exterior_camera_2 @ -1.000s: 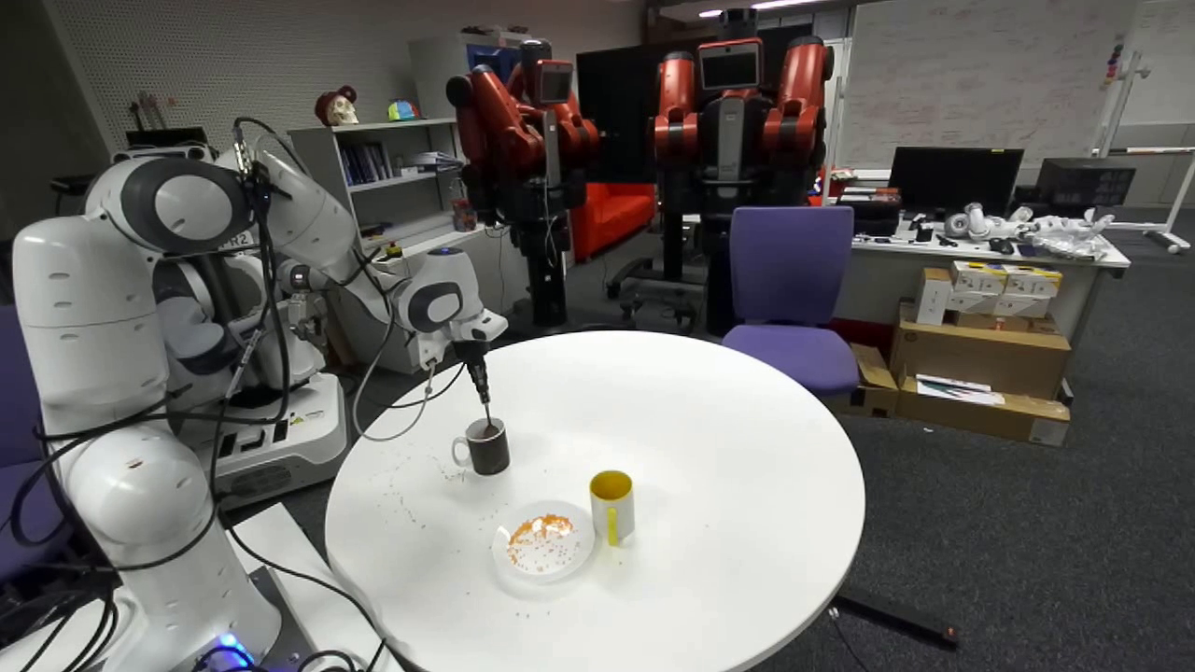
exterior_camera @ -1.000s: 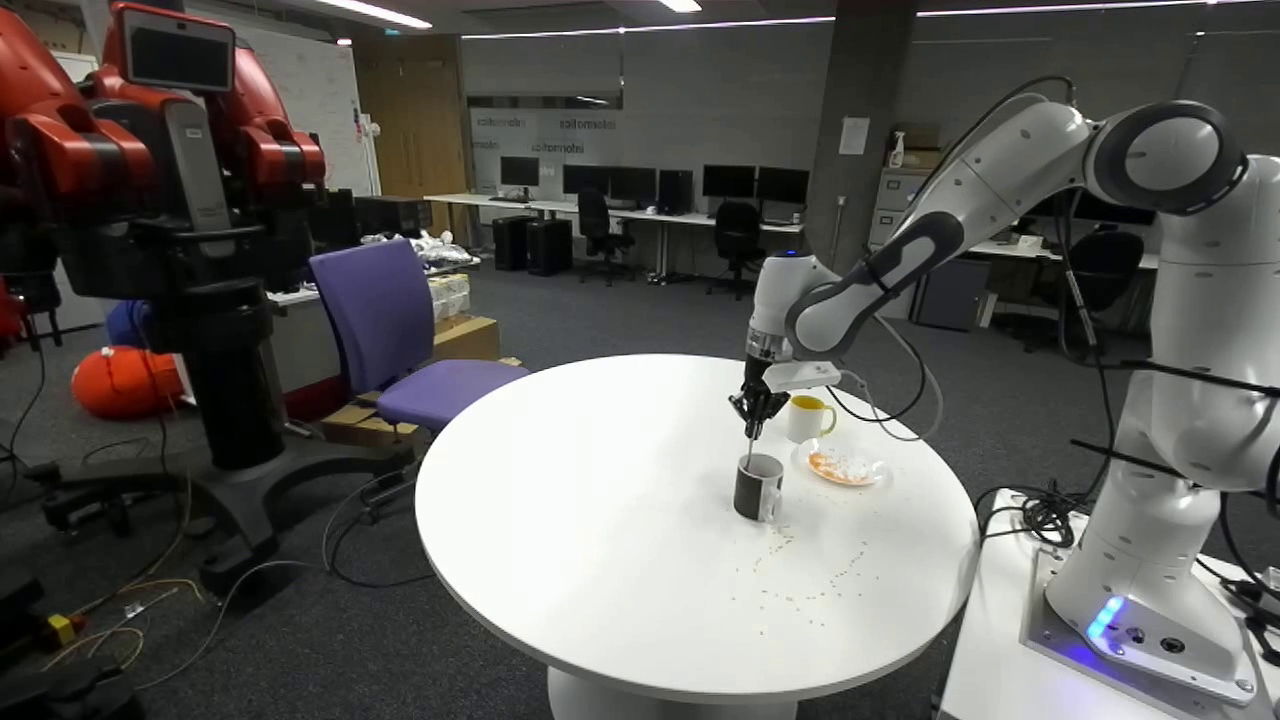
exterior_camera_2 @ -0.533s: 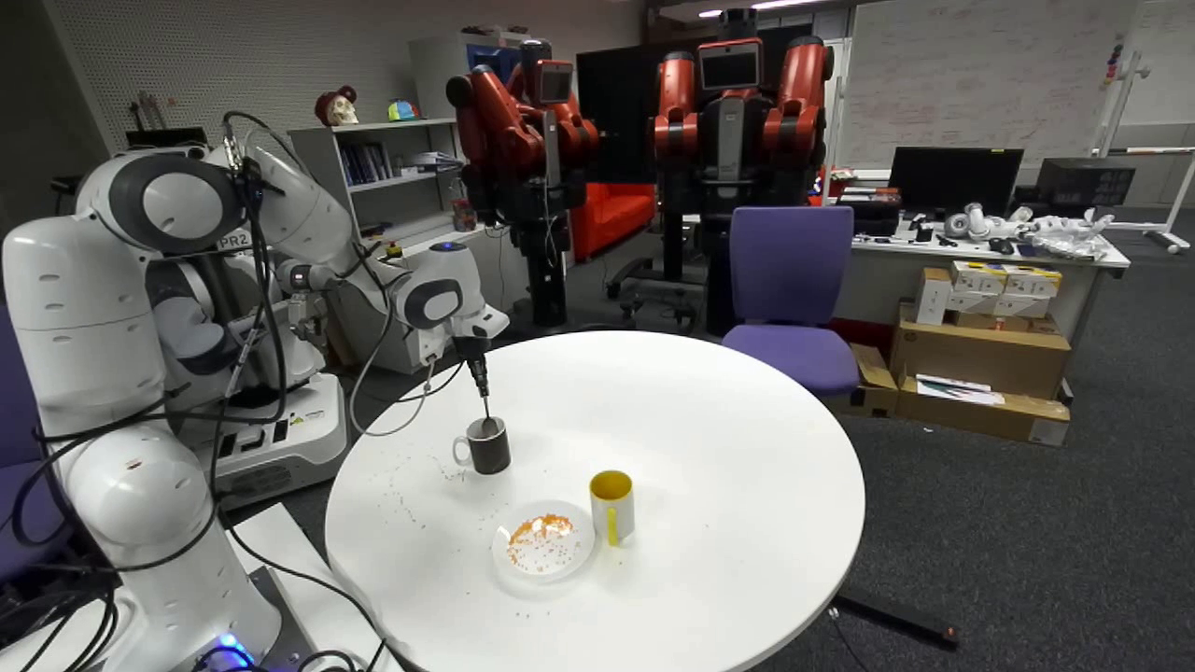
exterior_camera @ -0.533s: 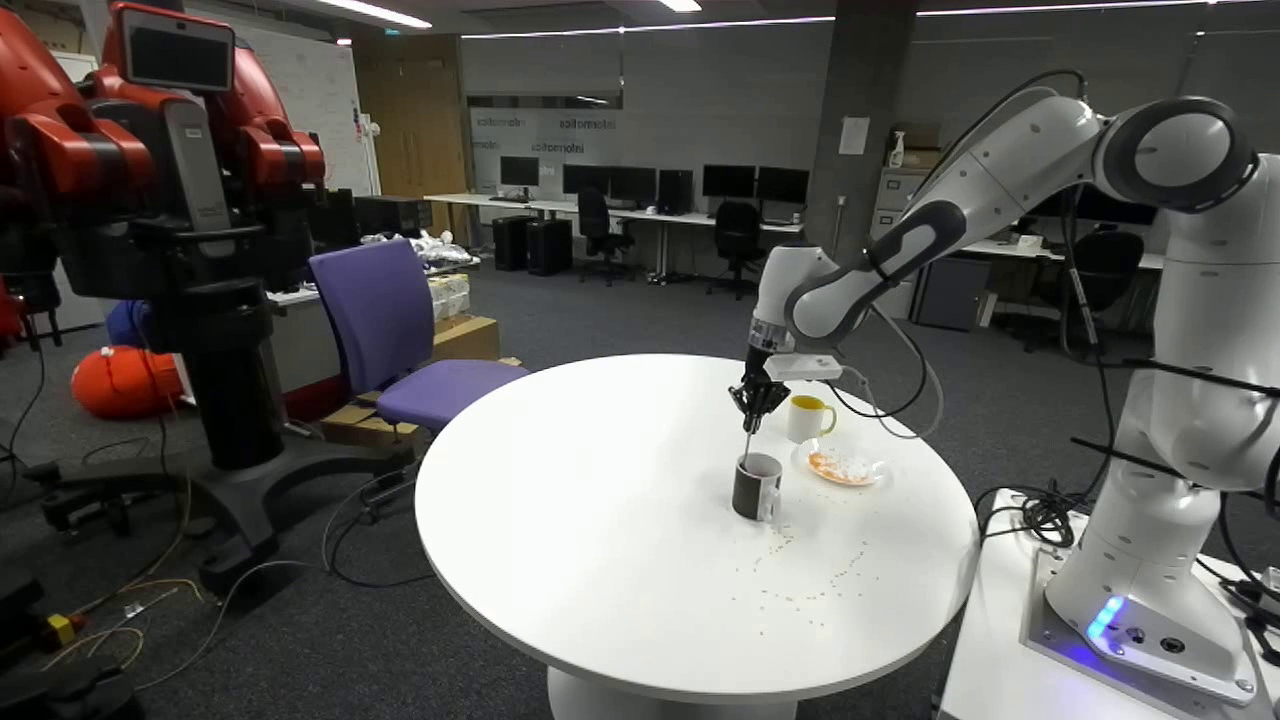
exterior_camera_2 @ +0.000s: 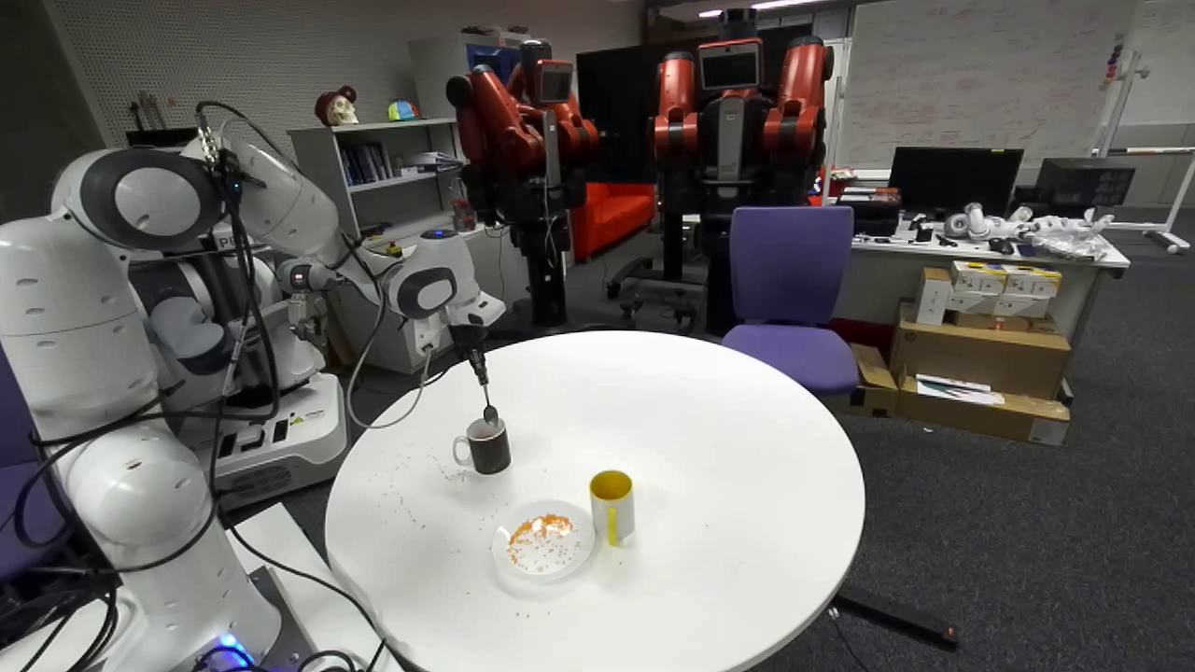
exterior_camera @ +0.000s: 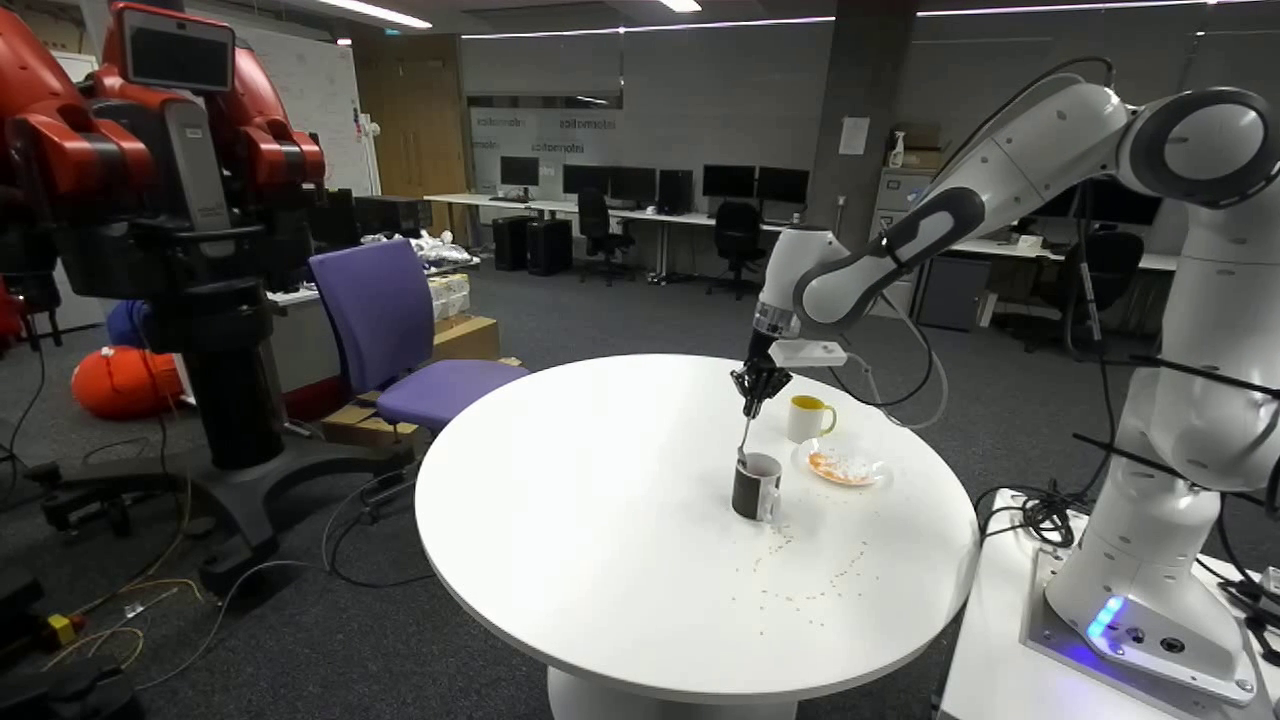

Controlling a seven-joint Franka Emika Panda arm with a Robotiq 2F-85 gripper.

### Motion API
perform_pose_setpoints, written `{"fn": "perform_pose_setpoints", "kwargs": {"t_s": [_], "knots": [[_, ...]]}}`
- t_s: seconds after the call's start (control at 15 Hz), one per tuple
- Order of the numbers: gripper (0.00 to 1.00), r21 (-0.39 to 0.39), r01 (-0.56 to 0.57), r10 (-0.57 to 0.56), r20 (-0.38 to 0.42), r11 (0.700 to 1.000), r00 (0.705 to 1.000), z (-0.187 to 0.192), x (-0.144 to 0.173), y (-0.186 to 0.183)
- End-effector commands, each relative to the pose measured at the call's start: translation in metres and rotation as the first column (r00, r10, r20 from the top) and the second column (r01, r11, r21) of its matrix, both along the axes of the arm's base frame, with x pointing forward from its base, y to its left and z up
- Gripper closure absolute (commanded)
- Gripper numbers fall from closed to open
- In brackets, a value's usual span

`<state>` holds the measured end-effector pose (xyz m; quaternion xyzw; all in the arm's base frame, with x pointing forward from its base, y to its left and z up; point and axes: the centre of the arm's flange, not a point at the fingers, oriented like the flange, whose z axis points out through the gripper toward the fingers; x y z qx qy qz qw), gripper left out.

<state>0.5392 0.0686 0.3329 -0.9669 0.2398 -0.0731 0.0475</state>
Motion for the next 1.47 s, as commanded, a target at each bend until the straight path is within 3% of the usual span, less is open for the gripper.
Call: {"fn": "perform_pose_setpoints", "kwargs": {"t_s": [0.0, 0.33, 0.73, 1.27, 1.4], "knots": [[0.99, -0.019, -0.016, 0.017, 0.046, 1.0, 0.999, 0.028, -0.018, 0.0], [0.99, -0.031, -0.034, 0.035, 0.053, 0.999, 0.998, 0.039, -0.017, 0.003], [0.99, -0.054, -0.064, 0.062, -0.034, 0.996, 0.997, 0.031, -0.019, 0.007], [0.99, -0.089, -0.069, 0.063, -0.059, 0.994, 0.996, 0.018, -0.016, 0.005], [0.71, -0.085, -0.072, 0.067, -0.062, 0.994, 0.996, 0.015, -0.016, 0.005]]}}
